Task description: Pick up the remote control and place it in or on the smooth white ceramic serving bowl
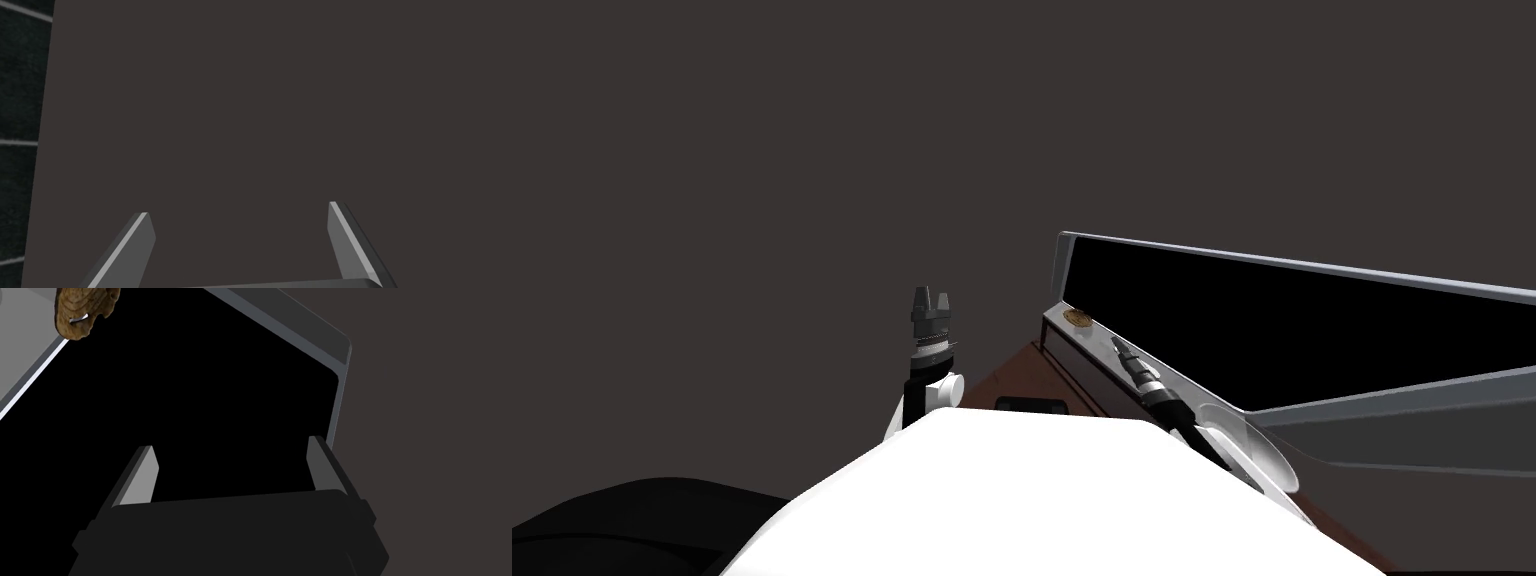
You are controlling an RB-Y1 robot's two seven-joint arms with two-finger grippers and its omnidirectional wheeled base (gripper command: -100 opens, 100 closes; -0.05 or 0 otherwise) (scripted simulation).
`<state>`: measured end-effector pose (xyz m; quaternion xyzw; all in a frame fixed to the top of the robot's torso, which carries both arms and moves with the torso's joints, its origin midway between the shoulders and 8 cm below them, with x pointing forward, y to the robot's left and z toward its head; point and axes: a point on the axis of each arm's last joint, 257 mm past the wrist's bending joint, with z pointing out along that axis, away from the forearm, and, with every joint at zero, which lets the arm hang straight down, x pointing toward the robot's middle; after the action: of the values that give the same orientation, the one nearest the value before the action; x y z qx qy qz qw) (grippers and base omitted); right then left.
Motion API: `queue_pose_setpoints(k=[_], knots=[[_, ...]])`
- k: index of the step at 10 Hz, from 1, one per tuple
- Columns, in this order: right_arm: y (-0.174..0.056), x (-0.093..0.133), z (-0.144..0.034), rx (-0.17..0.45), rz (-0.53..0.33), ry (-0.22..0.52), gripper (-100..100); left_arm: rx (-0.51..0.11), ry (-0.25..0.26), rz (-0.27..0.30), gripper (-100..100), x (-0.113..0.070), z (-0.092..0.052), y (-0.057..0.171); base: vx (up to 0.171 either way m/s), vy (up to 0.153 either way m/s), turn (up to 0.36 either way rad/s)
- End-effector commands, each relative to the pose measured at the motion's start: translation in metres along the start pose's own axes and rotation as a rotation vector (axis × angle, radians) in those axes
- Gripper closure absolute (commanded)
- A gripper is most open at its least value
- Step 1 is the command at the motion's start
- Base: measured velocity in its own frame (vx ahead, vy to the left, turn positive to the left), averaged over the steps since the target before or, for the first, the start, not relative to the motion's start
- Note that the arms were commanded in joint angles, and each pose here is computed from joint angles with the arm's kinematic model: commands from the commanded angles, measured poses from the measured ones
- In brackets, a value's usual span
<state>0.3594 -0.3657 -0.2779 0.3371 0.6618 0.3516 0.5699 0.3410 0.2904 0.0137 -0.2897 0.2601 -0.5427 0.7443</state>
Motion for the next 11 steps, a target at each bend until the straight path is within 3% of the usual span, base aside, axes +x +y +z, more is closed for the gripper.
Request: queue_pose_setpoints(k=[1, 2, 3, 4, 5, 8, 10, 11], knots=[[-0.030, 0.010, -0.010, 0.067, -0.046, 0.059, -100, 0.000, 0.000, 0.000, 0, 0.000, 0.000, 0.000, 0.025, 0.079, 0.412], [-0.041, 0.010, -0.014, 0.089, -0.048, 0.062, -100, 0.000, 0.000, 0.000, 0, 0.000, 0.000, 0.000, 0.025, 0.054, 0.179], [-0.067, 0.015, -0.025, 0.144, -0.083, 0.104, -100, 0.000, 0.000, 0.000, 0, 0.000, 0.000, 0.000, 0.023, 0.049, 0.275], [-0.067, 0.015, -0.025, 0.144, -0.083, 0.104, -100, 0.000, 0.000, 0.000, 0, 0.000, 0.000, 0.000, 0.018, 0.024, 0.145], [-0.088, 0.019, -0.037, 0.188, -0.117, 0.147, -100, 0.000, 0.000, 0.000, 0, 0.000, 0.000, 0.000, 0.017, 0.026, 0.293], [-0.120, 0.022, -0.055, 0.255, -0.154, 0.193, -100, 0.000, 0.000, 0.000, 0, 0.000, 0.000, 0.000, 0.019, 0.015, 0.165], [-0.159, 0.027, -0.084, 0.339, -0.224, 0.285, -100, 0.000, 0.000, 0.000, 0, 0.000, 0.000, 0.000, 0.020, 0.006, 0.375], [-0.169, 0.025, -0.091, 0.365, -0.226, 0.286, -100, 0.000, 0.000, 0.000, 0, 0.000, 0.000, 0.000, 0.020, -0.010, 0.171]])
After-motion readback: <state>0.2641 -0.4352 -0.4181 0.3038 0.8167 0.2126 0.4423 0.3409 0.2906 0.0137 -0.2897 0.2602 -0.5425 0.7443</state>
